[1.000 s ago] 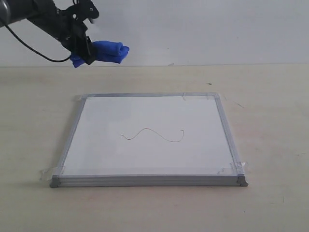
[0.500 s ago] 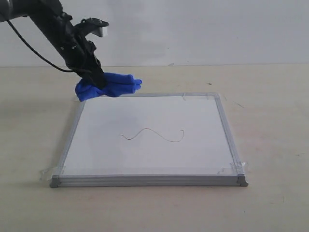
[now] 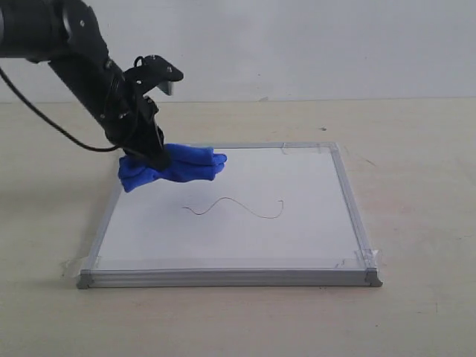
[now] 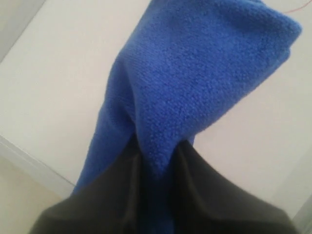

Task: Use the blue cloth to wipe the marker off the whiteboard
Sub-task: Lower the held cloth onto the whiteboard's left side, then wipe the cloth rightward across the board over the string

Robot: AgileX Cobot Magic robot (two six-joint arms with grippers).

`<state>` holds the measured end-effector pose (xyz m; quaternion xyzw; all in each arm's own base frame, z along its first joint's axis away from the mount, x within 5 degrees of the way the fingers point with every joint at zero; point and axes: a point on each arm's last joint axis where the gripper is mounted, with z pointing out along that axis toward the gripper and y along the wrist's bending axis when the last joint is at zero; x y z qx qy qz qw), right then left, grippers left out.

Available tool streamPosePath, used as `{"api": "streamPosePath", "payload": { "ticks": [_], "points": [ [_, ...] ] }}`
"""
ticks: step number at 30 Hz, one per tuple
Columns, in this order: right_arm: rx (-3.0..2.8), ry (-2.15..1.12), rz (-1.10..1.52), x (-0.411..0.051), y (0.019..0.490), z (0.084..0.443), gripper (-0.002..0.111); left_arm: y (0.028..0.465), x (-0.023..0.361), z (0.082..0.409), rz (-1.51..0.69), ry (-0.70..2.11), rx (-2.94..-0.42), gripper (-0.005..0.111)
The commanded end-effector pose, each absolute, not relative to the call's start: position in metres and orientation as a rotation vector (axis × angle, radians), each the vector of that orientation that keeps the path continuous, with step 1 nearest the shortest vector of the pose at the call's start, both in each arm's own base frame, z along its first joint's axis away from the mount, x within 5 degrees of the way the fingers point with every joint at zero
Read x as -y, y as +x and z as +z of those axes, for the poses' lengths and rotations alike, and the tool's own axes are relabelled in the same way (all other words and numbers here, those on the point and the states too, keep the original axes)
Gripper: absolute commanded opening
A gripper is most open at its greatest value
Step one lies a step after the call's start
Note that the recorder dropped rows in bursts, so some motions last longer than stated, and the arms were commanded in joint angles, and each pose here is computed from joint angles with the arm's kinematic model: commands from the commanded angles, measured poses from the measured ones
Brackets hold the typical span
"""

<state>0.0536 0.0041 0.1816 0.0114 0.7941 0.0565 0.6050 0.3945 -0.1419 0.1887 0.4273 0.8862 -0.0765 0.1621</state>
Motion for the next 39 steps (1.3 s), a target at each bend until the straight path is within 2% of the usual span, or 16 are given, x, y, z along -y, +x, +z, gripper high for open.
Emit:
{"api": "streamPosePath", "payload": {
  "ticks": [1,6,16,22,27,30,35,37,39],
  "points": [
    [-1.825,0.024,0.125,-0.004,0.053,0.183,0.000,0.375,0.133,0.171,-0.137,1.133,-2.453,0.004],
    [-1.825,0.024,0.125,-0.004,0.053,0.183,0.000,0.364,0.131,0.142,-0.132,1.064,-2.466,0.004],
    [-1.827,0.024,0.125,-0.004,0.053,0.182,0.000,0.342,0.167,0.106,-0.200,1.274,-2.528,0.004],
    [-1.827,0.024,0.125,-0.004,0.053,0.182,0.000,0.317,0.208,0.100,-0.234,1.447,-2.473,0.004],
    [-1.827,0.024,0.125,-0.004,0.053,0.182,0.000,0.312,0.224,0.100,-0.209,1.532,-2.361,0.004],
    [-1.827,0.024,0.125,-0.004,0.053,0.182,0.000,0.335,0.199,0.100,-0.147,1.422,-2.381,0.004],
    [-1.829,0.024,0.125,-0.004,0.053,0.182,0.000,0.396,0.121,0.113,-0.147,0.848,-2.575,0.004],
    [-1.829,0.024,0.125,-0.004,0.053,0.182,0.000,0.395,0.121,0.116,-0.194,0.862,-2.635,0.004],
    [-1.829,0.024,0.125,-0.004,0.053,0.182,0.000,0.386,0.140,0.112,-0.236,0.971,-2.643,0.004]
  ]
}}
